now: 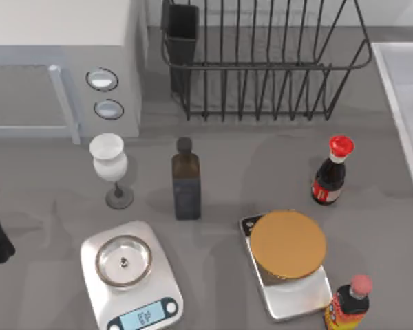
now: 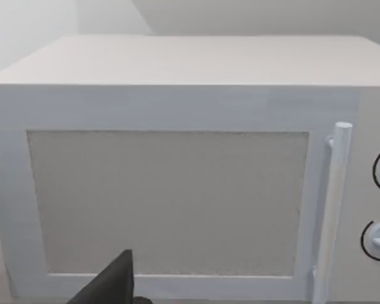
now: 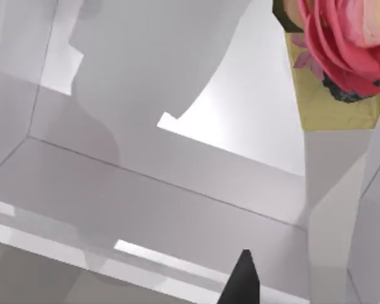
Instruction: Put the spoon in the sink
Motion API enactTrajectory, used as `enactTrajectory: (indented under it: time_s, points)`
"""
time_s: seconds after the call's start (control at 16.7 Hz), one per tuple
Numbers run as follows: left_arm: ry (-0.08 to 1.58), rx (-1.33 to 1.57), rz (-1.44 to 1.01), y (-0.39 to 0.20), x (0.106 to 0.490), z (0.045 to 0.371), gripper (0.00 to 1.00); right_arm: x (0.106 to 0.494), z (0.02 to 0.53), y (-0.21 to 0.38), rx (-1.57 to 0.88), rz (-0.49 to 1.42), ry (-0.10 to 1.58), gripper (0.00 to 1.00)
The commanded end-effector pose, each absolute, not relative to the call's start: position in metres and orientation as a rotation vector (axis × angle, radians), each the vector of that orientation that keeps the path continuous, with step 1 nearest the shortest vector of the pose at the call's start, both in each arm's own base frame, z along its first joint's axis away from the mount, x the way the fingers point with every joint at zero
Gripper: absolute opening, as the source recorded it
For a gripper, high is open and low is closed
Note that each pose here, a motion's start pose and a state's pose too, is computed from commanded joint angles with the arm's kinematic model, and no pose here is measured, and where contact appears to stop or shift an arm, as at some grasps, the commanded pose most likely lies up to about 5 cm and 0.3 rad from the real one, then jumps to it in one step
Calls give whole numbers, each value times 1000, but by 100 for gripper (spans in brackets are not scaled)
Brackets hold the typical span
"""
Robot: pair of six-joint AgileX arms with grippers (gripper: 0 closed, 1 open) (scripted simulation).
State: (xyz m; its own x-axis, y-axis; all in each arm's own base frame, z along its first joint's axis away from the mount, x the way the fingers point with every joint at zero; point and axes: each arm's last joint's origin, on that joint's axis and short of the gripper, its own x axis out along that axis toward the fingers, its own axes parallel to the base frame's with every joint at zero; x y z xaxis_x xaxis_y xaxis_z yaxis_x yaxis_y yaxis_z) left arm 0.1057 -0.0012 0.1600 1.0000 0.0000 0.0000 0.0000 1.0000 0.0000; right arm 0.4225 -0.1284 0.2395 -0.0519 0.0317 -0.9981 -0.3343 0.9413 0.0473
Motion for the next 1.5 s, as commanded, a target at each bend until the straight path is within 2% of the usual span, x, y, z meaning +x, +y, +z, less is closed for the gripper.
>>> enactTrajectory:
  time_s: [0.24,0.48,1.2,1.5]
  points:
    - [0,0,0,-1,106,160,100,471,226,-104,-248,278,1562,0]
    - [0,0,0,-1,106,160,100,494,207,-79,-250,262,1541,0]
    - [0,0,0,-1,106,160,100,502,196,-71,-248,249,1522,0]
    - [0,0,0,-1,106,160,100,502,166,-69,-244,261,1552,0]
